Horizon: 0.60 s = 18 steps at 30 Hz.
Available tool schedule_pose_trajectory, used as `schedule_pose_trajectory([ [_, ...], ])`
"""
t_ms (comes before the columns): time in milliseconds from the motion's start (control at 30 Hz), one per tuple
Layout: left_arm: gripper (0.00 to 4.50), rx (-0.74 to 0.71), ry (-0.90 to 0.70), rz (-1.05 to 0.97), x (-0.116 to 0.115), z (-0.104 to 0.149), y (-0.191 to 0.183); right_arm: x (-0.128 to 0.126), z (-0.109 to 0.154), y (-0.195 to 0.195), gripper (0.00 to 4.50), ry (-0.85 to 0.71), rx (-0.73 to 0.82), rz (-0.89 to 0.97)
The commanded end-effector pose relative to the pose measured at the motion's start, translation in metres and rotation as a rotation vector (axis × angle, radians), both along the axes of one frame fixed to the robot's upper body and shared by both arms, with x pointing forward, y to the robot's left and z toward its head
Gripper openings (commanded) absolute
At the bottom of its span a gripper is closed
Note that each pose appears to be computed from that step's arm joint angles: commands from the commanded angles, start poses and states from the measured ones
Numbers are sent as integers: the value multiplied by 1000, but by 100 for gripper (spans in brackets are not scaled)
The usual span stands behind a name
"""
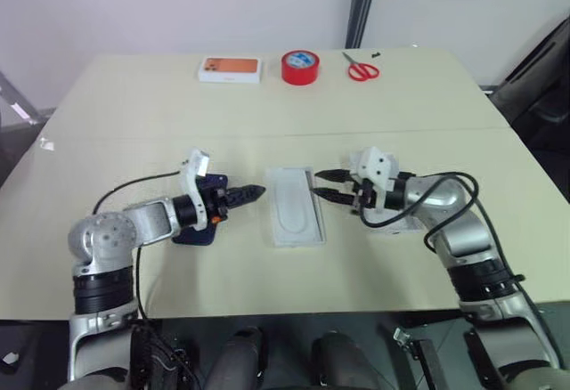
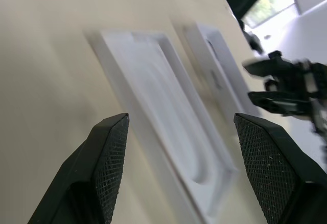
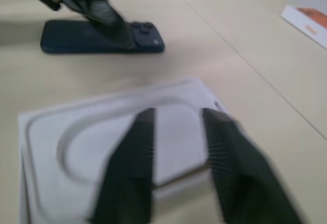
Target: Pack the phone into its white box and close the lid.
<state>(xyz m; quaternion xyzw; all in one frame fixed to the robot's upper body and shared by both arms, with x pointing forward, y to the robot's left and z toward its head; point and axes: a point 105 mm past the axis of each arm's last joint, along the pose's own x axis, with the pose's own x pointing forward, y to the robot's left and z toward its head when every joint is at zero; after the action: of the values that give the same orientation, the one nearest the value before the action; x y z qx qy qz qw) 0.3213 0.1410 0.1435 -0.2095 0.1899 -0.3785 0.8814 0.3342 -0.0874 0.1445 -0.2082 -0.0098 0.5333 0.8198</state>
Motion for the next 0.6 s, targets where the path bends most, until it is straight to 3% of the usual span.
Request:
schedule_pose_trajectory([
  [33,347,143,-235,10,1,13,20,0,-2,22,3,-65,-33,10],
  [233,347,258,-338,-6,-3,5,37,8,-10,45,3,-85,-90,-13],
  [600,347,150,-384,65,-1,18,34,13,-39,35,3,-81,-327,-17],
])
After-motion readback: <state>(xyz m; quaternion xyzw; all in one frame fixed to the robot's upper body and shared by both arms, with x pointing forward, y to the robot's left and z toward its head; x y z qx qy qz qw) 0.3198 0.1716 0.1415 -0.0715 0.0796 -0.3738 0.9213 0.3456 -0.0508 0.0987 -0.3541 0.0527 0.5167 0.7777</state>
